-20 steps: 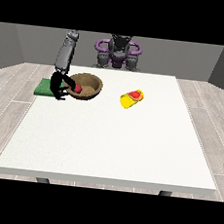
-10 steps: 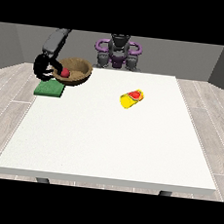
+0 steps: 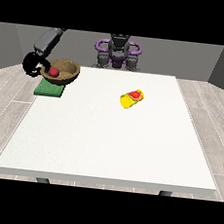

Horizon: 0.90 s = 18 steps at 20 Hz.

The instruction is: Pick the cup and pour the ball into the bowl, then pick the bowl and place it on the pad

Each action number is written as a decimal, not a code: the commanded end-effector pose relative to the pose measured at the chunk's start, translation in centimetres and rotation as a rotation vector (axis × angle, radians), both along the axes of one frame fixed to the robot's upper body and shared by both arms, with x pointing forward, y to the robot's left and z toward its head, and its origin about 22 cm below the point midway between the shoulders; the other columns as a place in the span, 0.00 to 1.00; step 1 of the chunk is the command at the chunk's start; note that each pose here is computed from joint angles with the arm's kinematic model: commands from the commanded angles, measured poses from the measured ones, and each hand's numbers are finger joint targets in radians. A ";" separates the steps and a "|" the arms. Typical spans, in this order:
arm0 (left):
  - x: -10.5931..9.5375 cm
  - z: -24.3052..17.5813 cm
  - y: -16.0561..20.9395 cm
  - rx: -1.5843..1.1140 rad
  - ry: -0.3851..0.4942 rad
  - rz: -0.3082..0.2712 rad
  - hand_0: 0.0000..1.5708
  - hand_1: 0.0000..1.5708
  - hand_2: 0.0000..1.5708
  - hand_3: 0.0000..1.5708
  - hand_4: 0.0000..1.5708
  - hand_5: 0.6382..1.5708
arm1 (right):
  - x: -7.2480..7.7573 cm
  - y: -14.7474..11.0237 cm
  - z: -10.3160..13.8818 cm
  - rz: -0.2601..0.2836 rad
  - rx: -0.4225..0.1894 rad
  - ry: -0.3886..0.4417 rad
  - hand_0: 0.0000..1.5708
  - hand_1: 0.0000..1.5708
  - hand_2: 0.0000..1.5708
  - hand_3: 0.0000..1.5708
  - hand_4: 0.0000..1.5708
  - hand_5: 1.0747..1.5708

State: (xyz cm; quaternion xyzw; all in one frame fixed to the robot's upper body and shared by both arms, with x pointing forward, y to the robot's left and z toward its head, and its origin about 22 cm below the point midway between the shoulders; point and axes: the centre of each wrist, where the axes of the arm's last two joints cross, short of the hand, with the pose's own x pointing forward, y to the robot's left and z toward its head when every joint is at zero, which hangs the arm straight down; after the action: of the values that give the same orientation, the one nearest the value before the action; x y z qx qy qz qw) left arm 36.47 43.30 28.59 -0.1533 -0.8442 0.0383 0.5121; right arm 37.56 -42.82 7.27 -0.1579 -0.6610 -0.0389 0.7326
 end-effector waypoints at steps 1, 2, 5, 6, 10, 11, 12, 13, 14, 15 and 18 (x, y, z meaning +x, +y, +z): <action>-0.5 1.7 -0.5 0.023 -0.006 0.019 0.00 0.00 0.00 0.00 0.00 1.00 | -2.2 -2.3 -1.6 -0.016 -0.015 -0.008 1.00 1.00 1.00 0.68 0.73 0.99; -1.0 3.5 0.1 0.021 -0.019 0.026 0.00 0.00 0.00 0.00 0.00 1.00 | -2.2 -2.7 -1.0 -0.002 -0.032 -0.010 1.00 1.00 1.00 0.62 0.73 0.99; -1.1 3.5 -1.6 0.022 -0.080 -0.023 0.00 0.00 0.00 0.00 0.00 1.00 | -3.7 -5.2 -0.8 -0.067 0.016 -0.063 1.00 1.00 1.00 0.56 0.71 0.99; -1.3 4.8 -1.4 0.033 -0.078 -0.009 0.00 0.00 0.00 0.00 0.00 1.00 | -2.7 -4.8 0.6 -0.062 0.007 -0.050 1.00 1.00 1.00 0.59 0.73 0.99; -2.1 5.6 -3.2 0.026 -0.122 -0.066 0.00 0.00 0.00 0.00 0.00 1.00 | -5.6 -6.7 -2.3 -0.094 -0.025 -0.084 1.00 1.00 1.00 0.48 0.75 0.99; -2.1 5.3 -3.5 0.018 -0.117 -0.042 0.00 0.00 0.00 0.00 0.00 1.00 | -5.3 -5.7 -3.2 -0.074 -0.010 -0.073 1.00 1.00 1.00 0.42 0.75 0.98; -2.8 6.7 -2.2 0.051 -0.156 -0.012 0.00 0.00 0.00 0.00 0.00 1.00 | -4.1 -6.1 -0.4 -0.073 -0.026 -0.095 1.00 1.00 1.00 0.34 0.74 0.98; -3.4 8.0 -3.2 0.049 -0.200 -0.027 0.00 0.00 0.00 0.00 0.00 1.00 | -4.4 -7.0 0.4 -0.080 0.020 -0.145 1.00 1.00 1.00 0.22 0.74 0.99; -4.0 8.1 -3.2 0.067 -0.221 -0.069 0.00 0.00 0.00 0.00 0.00 1.00 | -4.9 -6.9 -1.3 -0.157 0.104 -0.104 1.00 1.00 1.00 0.56 0.67 0.98; -4.1 8.1 -3.2 0.068 -0.203 -0.052 0.00 0.00 0.00 0.00 0.00 1.00 | -5.6 -7.9 -0.8 -0.169 0.115 -0.112 1.00 1.00 1.00 1.00 0.55 0.98; -4.3 7.4 -4.6 0.038 -0.220 -0.067 0.00 0.00 0.00 0.00 0.00 1.00 | -6.4 -10.1 1.9 -0.266 0.038 -0.111 1.00 1.00 1.00 0.73 0.00 0.97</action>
State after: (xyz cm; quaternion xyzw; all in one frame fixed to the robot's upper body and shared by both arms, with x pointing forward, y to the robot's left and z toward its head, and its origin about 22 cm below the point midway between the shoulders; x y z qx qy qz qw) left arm 32.64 39.87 36.39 -0.1627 -0.8881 -0.0113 0.4298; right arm 32.28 -50.96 7.59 -0.1921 -0.6819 -0.1312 0.6935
